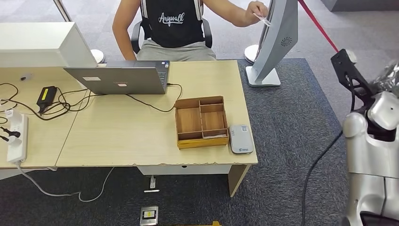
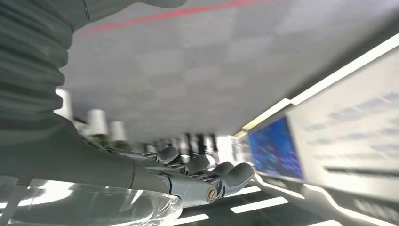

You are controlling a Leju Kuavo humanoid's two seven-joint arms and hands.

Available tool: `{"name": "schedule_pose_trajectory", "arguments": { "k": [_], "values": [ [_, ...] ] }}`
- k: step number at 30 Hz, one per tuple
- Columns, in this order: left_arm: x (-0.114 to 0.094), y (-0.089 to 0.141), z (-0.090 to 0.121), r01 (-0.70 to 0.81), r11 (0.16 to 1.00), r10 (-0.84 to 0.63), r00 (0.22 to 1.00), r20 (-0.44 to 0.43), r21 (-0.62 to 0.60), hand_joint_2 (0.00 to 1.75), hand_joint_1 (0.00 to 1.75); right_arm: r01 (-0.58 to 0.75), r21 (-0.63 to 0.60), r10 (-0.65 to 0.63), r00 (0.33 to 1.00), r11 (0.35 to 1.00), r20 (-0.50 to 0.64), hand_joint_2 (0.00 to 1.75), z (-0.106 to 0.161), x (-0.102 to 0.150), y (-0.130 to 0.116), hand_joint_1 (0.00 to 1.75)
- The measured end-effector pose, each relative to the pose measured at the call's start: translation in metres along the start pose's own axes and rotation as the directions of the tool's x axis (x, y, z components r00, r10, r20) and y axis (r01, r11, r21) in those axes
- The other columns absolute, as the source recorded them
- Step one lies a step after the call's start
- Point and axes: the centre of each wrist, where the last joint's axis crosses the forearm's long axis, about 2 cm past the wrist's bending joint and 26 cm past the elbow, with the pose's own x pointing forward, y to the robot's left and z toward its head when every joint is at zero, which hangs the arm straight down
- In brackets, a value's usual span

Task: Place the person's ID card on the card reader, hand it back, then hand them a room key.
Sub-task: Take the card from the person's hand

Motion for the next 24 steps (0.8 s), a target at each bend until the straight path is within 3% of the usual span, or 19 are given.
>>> {"name": "schedule_pose_trajectory", "arguments": {
  "k": [5, 11, 19, 24],
  "values": [
    [0.001, -0.005, 0.003, 0.021, 1.0, -0.021, 0.999, 0.026, -0.007, 0.0, 0.0, 0.066, -0.07, -0.054, 0.984, 0.995, 0.169, 1.75, 0.011, 0.051, -0.027, 0.0],
    [0.003, -0.007, 0.004, 0.04, 0.999, -0.039, 0.998, 0.045, -0.011, 0.0, 0.0, 0.121, -0.029, -0.104, 0.939, 0.992, 0.329, 1.75, 0.035, 0.099, -0.032, 0.0],
    [0.007, -0.005, 0.003, 0.053, 0.999, -0.052, 0.997, 0.061, -0.012, 0.0, 0.0, 0.174, 0.09, -0.195, 0.844, 0.981, 0.5, 1.75, 0.085, 0.156, 0.0, 0.0],
    [0.008, -0.002, 0.001, 0.066, 0.998, -0.065, 0.996, 0.064, -0.007, 0.0, 0.0, 0.116, 0.133, -0.171, 0.806, 0.984, 0.566, 1.75, 0.118, 0.178, 0.028, 0.0]
  ]
}}
